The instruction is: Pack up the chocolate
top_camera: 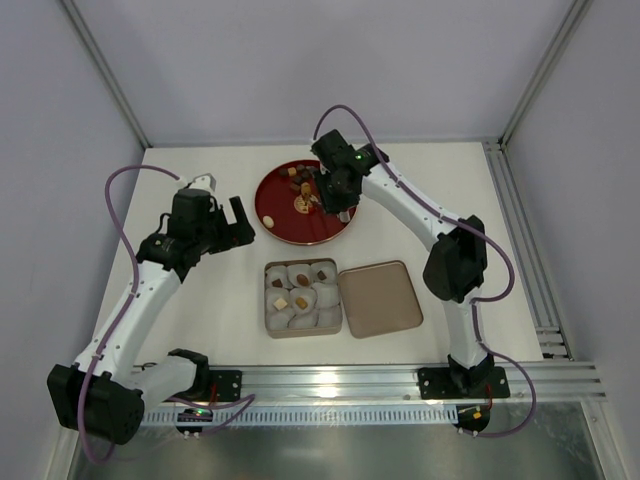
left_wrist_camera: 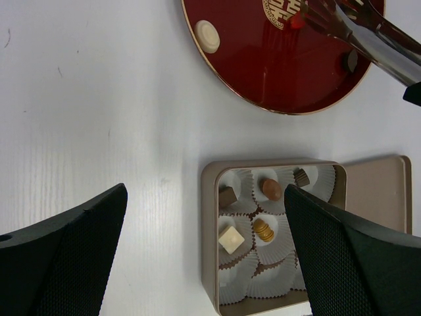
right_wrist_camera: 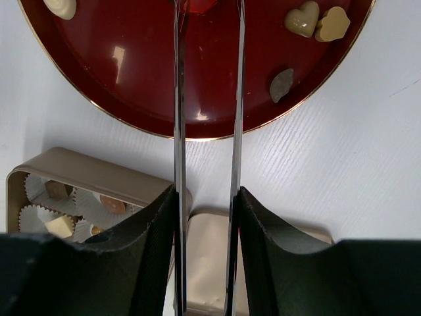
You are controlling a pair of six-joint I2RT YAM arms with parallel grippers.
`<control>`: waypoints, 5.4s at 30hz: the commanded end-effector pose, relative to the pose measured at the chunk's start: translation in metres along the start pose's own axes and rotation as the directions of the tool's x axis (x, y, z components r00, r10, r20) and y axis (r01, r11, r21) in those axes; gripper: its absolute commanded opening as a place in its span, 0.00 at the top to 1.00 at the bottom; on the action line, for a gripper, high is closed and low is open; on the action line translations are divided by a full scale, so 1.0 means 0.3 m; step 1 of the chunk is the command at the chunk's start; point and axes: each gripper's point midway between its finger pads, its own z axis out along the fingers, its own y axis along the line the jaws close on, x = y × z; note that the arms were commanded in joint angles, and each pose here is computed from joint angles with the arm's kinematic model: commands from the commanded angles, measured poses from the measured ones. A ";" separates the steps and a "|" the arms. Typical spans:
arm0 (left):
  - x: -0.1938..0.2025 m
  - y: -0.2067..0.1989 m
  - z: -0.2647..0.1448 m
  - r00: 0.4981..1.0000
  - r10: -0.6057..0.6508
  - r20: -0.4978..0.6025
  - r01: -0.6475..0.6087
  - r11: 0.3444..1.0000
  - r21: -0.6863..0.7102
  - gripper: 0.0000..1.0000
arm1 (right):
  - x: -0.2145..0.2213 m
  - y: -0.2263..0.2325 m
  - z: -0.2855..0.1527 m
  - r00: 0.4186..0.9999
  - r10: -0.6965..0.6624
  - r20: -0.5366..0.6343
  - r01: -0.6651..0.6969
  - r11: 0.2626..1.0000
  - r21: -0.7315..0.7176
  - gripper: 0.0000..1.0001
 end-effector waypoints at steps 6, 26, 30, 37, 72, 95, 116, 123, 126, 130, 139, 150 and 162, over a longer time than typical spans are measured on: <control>-0.029 -0.017 -0.007 0.999 -0.012 0.035 0.011 1.000 0.029 0.00 | -0.034 0.035 -0.030 0.999 -0.001 0.032 0.002 0.999 -0.035 0.57; -0.031 -0.016 -0.010 0.999 -0.012 0.038 0.011 1.000 0.029 0.00 | -0.012 0.069 0.025 1.000 0.001 -0.010 -0.001 0.998 -0.061 0.58; -0.032 -0.017 -0.010 0.999 -0.014 0.039 0.012 0.999 0.030 0.00 | -0.010 0.076 0.021 1.000 -0.003 -0.010 0.002 0.998 -0.064 0.58; -0.031 -0.017 -0.010 0.999 -0.014 0.038 0.012 0.999 0.030 0.00 | -0.012 0.080 0.022 1.000 -0.009 -0.010 0.008 0.998 -0.066 0.62; -0.034 -0.016 -0.011 0.999 -0.012 0.040 0.011 1.000 0.029 0.00 | -0.059 0.063 -0.069 0.998 -0.031 0.049 0.033 0.999 -0.042 0.69; -0.038 -0.016 -0.015 0.999 -0.016 0.046 0.014 0.999 0.031 0.00 | 0.084 0.050 -0.290 0.992 0.002 0.122 0.010 0.995 -0.102 0.69; -0.038 -0.011 -0.011 0.999 -0.021 0.044 0.020 0.999 0.027 0.00 | 0.520 0.128 -0.535 0.994 -0.015 0.105 0.033 0.984 -0.173 0.69; -0.036 -0.010 -0.007 0.999 -0.024 0.040 0.023 0.999 0.025 0.00 | 0.641 0.154 -0.549 0.998 -0.026 0.060 0.038 0.978 -0.207 0.69; -0.036 -0.010 -0.007 0.999 -0.024 0.040 0.023 0.999 0.025 0.00 | 0.679 0.160 -0.539 0.998 -0.050 0.033 0.056 0.979 -0.197 0.69; -0.033 -0.010 -0.005 0.999 -0.024 0.038 0.023 0.999 0.025 0.00 | 0.704 0.168 -0.532 0.998 -0.066 0.015 0.068 0.978 -0.200 0.69; -0.033 -0.008 -0.005 0.999 -0.025 0.038 0.025 0.999 0.022 0.00 | 0.731 0.181 -0.498 0.996 -0.088 -0.012 0.084 0.979 -0.188 0.69; -0.035 -0.009 -0.007 0.999 -0.024 0.041 0.023 0.999 0.025 0.00 | 0.740 0.185 -0.458 0.994 -0.106 -0.034 0.099 0.981 -0.165 0.68; -0.034 -0.008 -0.005 0.999 -0.025 0.039 0.025 0.999 0.023 0.00 | 0.735 0.188 -0.448 0.993 -0.114 -0.034 0.108 0.982 -0.156 0.61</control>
